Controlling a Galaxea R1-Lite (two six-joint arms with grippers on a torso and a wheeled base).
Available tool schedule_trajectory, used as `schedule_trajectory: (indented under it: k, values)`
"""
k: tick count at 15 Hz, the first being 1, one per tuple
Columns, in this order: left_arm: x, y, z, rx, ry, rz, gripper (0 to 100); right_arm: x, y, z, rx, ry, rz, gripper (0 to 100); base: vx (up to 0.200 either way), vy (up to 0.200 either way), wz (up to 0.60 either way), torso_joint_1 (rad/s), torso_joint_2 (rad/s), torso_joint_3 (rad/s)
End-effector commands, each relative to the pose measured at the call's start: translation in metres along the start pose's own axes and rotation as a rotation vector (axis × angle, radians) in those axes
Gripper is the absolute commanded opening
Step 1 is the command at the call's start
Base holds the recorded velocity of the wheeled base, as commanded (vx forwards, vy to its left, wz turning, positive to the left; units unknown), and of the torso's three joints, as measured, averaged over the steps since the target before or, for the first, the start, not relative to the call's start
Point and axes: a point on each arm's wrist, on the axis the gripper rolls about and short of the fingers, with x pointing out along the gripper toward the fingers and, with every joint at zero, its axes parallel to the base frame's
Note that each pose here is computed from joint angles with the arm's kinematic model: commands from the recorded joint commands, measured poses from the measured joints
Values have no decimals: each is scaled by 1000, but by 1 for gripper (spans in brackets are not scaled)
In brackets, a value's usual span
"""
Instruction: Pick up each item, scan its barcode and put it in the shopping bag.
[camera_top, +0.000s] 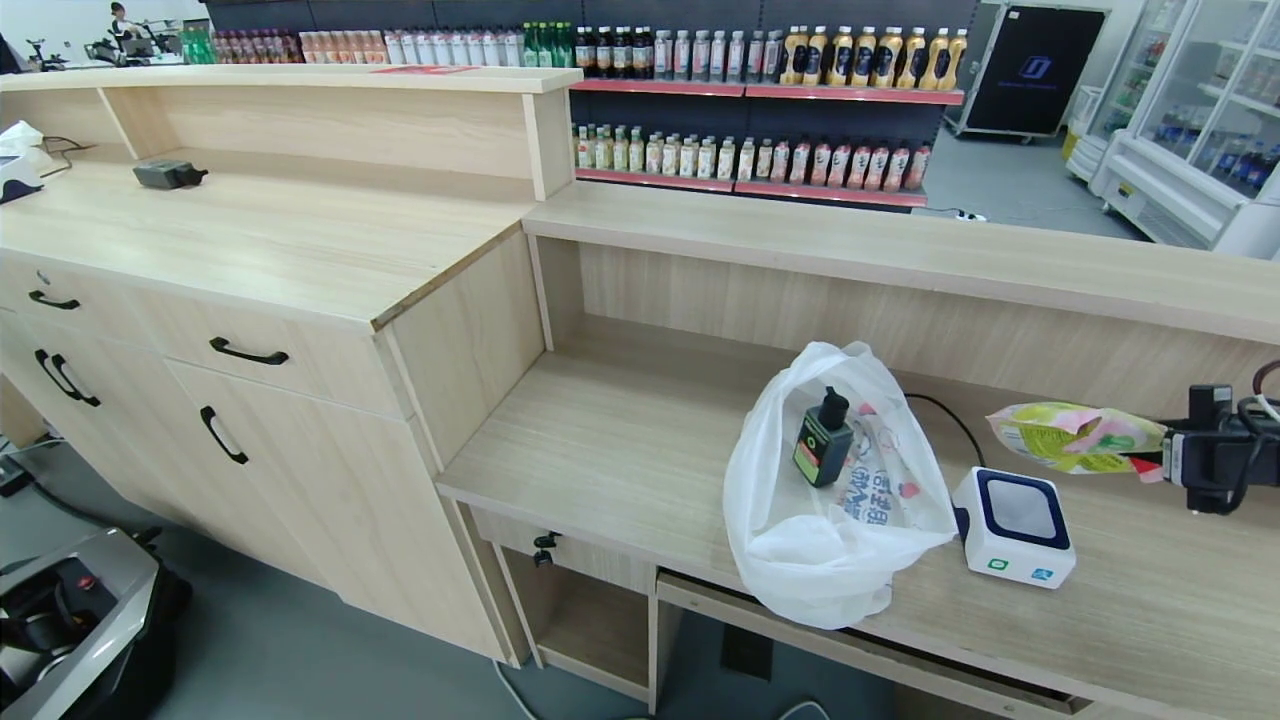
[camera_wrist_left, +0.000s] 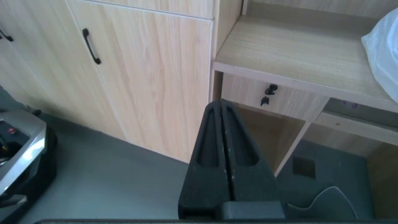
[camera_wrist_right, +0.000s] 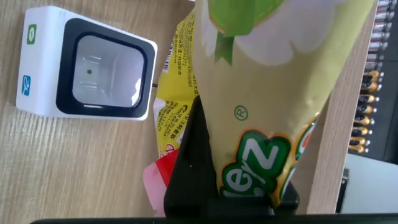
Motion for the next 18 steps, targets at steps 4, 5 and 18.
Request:
schedule_trajectory:
  k: [4,5,18]
  values:
    - [0,0,0,0,0,2,0,12,9,-1,21,-28,31,0,0,0,0,0,0,0]
    - [0,0,0,0,0,2,0,14,10,-1,21,-27,35,0,0,0,0,0,0,0]
    - [0,0,0,0,0,2,0,31,17,-14,-8,-10,66,0,0,0,0,0,0,0]
